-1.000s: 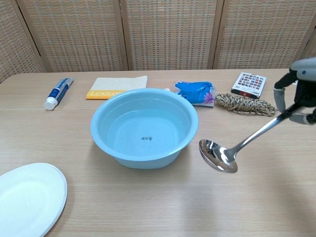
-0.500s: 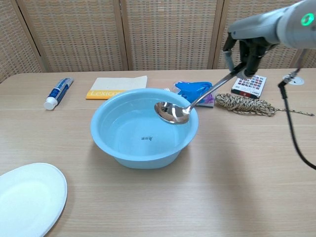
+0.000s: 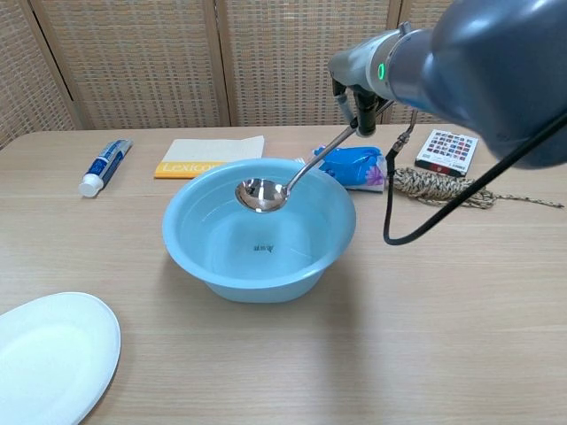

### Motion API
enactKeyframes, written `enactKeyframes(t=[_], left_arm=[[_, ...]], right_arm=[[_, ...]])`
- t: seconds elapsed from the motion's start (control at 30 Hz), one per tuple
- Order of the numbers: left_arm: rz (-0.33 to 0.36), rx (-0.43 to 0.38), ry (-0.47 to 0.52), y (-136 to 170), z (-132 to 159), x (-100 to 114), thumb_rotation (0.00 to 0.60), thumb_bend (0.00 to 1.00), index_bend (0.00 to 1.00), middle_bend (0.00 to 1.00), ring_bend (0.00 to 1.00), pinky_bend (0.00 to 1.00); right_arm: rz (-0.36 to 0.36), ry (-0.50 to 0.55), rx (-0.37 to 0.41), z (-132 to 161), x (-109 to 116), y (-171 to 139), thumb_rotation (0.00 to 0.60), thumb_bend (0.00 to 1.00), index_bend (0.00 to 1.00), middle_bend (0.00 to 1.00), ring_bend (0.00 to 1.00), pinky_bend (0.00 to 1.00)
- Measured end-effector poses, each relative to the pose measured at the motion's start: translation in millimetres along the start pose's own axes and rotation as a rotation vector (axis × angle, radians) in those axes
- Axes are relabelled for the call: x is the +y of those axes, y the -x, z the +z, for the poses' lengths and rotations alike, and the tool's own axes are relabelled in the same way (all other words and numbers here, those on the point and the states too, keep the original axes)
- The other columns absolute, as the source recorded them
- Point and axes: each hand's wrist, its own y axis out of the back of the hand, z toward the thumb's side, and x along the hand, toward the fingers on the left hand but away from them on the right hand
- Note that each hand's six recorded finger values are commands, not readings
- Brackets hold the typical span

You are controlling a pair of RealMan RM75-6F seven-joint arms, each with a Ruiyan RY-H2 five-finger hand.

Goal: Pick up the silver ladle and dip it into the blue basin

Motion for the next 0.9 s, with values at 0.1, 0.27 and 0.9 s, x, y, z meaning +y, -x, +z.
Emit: enactKeyframes(t=[0.1, 0.27, 0.9], left_arm=[[-0.002, 0.001, -0.003, 0, 0, -1, 0.600, 0.00, 0.00, 0.00, 0.00, 0.00], [-0.015, 0.001, 0.007, -1, 0, -4, 0.600, 0.00, 0.00, 0.00, 0.00, 0.00], [-0.027, -0.013, 0.020, -7, 1, -7, 0.600, 0.00, 0.00, 0.00, 0.00, 0.00]], right_arm=[[-0.018, -0.055, -0.017, 7, -7, 8, 0.600, 0.76, 0.81, 0.99, 1.00, 1.00], [-0.056, -0.142, -0.008, 20, -15, 11, 0.600, 0.76, 0.82, 1.00, 1.00, 1.00], [-0.253, -0.505, 0.057, 61, -44, -2, 0.600, 0.76, 0.83, 1.00, 1.00, 1.00]])
